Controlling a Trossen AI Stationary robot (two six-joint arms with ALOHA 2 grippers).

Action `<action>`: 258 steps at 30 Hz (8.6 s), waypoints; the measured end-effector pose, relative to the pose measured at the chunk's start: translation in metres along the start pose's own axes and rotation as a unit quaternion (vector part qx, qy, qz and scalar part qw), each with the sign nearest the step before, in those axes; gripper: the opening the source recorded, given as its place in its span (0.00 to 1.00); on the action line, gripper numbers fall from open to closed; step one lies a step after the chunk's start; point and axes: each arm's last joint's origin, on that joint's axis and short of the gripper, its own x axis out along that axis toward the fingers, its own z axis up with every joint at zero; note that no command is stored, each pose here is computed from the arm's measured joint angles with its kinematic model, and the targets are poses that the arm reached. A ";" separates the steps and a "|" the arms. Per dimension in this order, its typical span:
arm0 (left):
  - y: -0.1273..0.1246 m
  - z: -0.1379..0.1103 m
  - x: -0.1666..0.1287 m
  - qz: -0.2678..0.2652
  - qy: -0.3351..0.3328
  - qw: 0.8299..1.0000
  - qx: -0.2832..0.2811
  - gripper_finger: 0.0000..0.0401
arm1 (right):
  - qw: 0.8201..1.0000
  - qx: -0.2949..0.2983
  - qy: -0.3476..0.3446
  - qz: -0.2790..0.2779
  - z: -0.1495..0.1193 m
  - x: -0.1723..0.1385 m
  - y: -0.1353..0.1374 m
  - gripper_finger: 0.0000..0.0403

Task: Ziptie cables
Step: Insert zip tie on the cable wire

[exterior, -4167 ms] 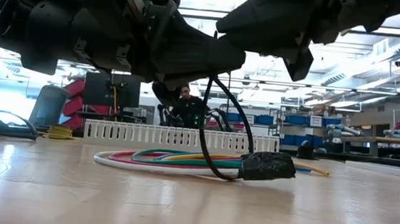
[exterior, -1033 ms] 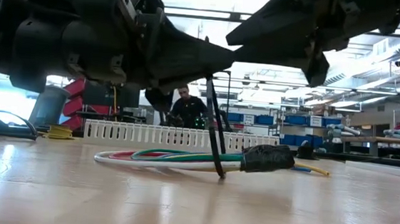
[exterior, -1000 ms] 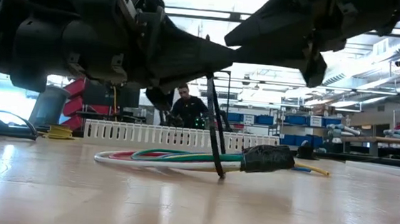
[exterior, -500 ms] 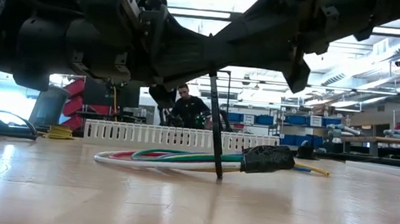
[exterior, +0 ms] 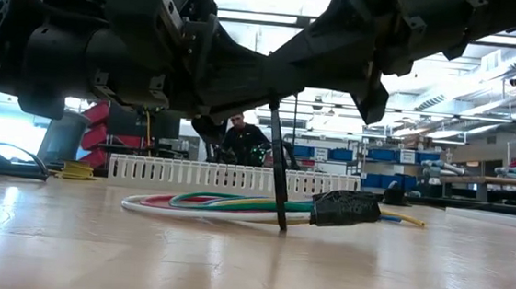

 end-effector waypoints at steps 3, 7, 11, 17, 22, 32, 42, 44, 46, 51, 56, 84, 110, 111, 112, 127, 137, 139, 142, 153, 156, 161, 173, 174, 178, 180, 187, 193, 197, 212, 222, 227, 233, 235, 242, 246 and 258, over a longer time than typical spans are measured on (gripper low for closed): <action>0.000 -0.001 0.000 0.001 0.005 1.000 -0.002 0.00 | 1.000 -0.009 0.009 0.010 0.001 0.002 -0.003 0.05; 0.001 -0.002 0.000 0.002 0.009 1.000 -0.002 0.00 | 1.000 -0.027 0.006 0.004 0.002 0.003 -0.004 0.01; 0.001 -0.001 0.000 0.003 0.007 1.000 -0.014 0.00 | 0.999 -0.047 -0.020 -0.006 0.005 0.002 -0.002 0.00; 0.001 -0.001 0.001 0.000 0.007 1.000 -0.014 0.00 | 0.996 -0.058 -0.053 -0.034 0.005 -0.001 0.002 0.00; 0.000 -0.002 0.001 -0.002 0.015 1.000 -0.014 0.00 | 0.996 -0.057 -0.057 -0.039 0.004 -0.003 0.004 0.00; 0.000 -0.004 -0.002 -0.004 0.018 1.000 -0.012 0.00 | 1.000 -0.011 -0.017 0.000 -0.004 -0.006 0.010 0.01; -0.002 -0.007 -0.015 -0.017 0.013 1.000 0.015 0.00 | 0.999 -0.048 -0.003 0.014 -0.012 -0.013 0.018 0.11; -0.002 -0.008 -0.015 -0.027 0.018 0.999 0.028 0.00 | 0.997 -0.074 -0.004 0.013 -0.012 -0.013 0.018 0.12; 0.000 -0.007 -0.014 -0.028 0.018 0.999 0.036 0.00 | 0.994 -0.107 -0.005 0.011 -0.011 -0.011 0.016 0.12; 0.013 -0.007 -0.010 -0.007 0.024 0.999 0.044 0.00 | 0.989 -0.149 -0.002 -0.007 -0.006 -0.005 0.007 0.11; 0.031 -0.007 -0.006 0.011 0.040 0.998 0.048 0.00 | 0.990 -0.124 0.027 -0.055 -0.004 0.004 -0.014 0.11; 0.053 -0.002 0.004 -0.012 0.044 0.997 0.063 0.00 | 0.991 -0.126 0.002 -0.043 0.002 0.009 -0.043 0.09; 0.026 0.007 0.024 -0.039 0.034 0.999 0.013 0.00 | 0.985 -0.137 -0.105 -0.006 0.030 -0.034 0.004 0.05; 0.024 0.007 0.027 -0.039 0.039 0.998 0.014 0.00 | 0.984 -0.136 -0.111 -0.005 0.031 -0.040 0.009 0.05; 0.021 0.007 0.029 -0.042 0.041 0.998 0.014 0.00 | 0.984 -0.134 -0.116 -0.005 0.032 -0.045 0.013 0.05; 0.012 0.011 0.032 -0.053 0.026 0.998 0.027 0.00 | 0.994 -0.002 0.021 -0.110 -0.047 -0.075 0.016 0.05; 0.012 0.012 0.032 -0.054 0.019 0.998 0.014 0.00 | 0.988 -0.145 0.013 -0.050 -0.074 -0.035 0.015 0.08; 0.012 0.013 0.032 -0.054 0.019 0.998 0.011 0.00 | 0.984 -0.168 0.006 -0.063 -0.074 -0.033 0.013 0.09; 0.012 0.013 0.032 -0.054 0.017 0.998 0.010 0.00 | 0.977 -0.200 0.006 -0.077 -0.071 -0.028 0.008 0.13; 0.012 0.013 0.032 -0.055 0.015 0.998 -0.005 0.00 | 0.967 -0.241 0.040 -0.068 -0.058 -0.010 -0.013 0.27; 0.012 0.013 0.032 -0.055 0.015 0.998 -0.005 0.00 | 0.969 -0.235 0.050 -0.057 -0.055 -0.005 -0.017 0.29; 0.012 0.013 0.032 -0.055 0.015 0.998 -0.005 0.00 | 0.972 -0.226 0.060 -0.032 -0.056 -0.005 -0.015 0.28; 0.012 0.016 0.032 -0.057 0.000 0.998 -0.008 0.00 | 0.978 -0.199 0.048 -0.036 -0.051 -0.001 -0.019 0.19; 0.012 0.016 0.032 -0.057 -0.001 0.998 -0.008 0.00 | 0.979 -0.197 0.050 -0.034 -0.051 -0.001 -0.019 0.16; 0.012 0.016 0.032 -0.057 -0.001 0.998 -0.008 0.00 | 0.981 -0.185 0.045 -0.041 -0.051 -0.001 -0.019 0.02; 0.012 0.017 0.032 -0.058 -0.006 0.998 -0.009 0.00 | 0.982 -0.173 0.042 -0.059 -0.051 -0.002 -0.020 0.01; 0.016 0.012 0.025 -0.018 -0.001 0.999 -0.029 0.01 | 0.982 -0.132 0.022 -0.137 -0.058 -0.008 -0.023 0.00; 0.025 0.006 -0.002 0.001 -0.026 0.998 -0.052 0.03 | 0.984 -0.114 -0.003 -0.138 -0.061 -0.014 -0.014 0.00; 0.026 0.004 -0.018 -0.001 -0.018 0.998 -0.061 0.04 | 0.985 -0.113 -0.004 -0.134 -0.062 -0.015 -0.012 0.00; 0.008 0.002 -0.023 -0.039 -0.013 0.997 -0.065 0.04 | 0.986 -0.091 -0.008 -0.140 -0.063 -0.016 -0.013 0.00; 0.005 0.001 -0.024 -0.045 -0.008 0.996 -0.072 0.04 | 0.986 -0.081 -0.015 -0.144 -0.062 -0.015 -0.013 0.00; 0.000 0.008 -0.024 -0.065 -0.021 0.995 -0.067 0.04 | 0.986 -0.065 -0.012 -0.153 -0.064 -0.016 -0.015 0.00; -0.001 0.014 -0.022 -0.065 -0.031 0.996 -0.053 0.04 | 0.986 -0.067 -0.011 -0.153 -0.064 -0.017 -0.015 0.00; -0.001 0.014 -0.022 -0.065 -0.031 0.996 -0.054 0.04 | 0.986 -0.067 -0.011 -0.153 -0.064 -0.017 -0.015 0.00; 0.001 0.006 -0.025 -0.066 0.011 0.994 -0.087 0.09 | 0.986 -0.064 -0.012 -0.152 -0.064 -0.017 -0.014 0.00; -0.001 -0.007 -0.026 -0.064 0.081 0.989 -0.110 0.10 | 0.986 -0.064 -0.011 -0.151 -0.065 -0.017 -0.014 0.00; -0.020 -0.014 -0.022 -0.006 0.104 0.993 -0.059 0.11 | 0.995 -0.053 -0.003 -0.089 -0.061 -0.016 -0.005 0.00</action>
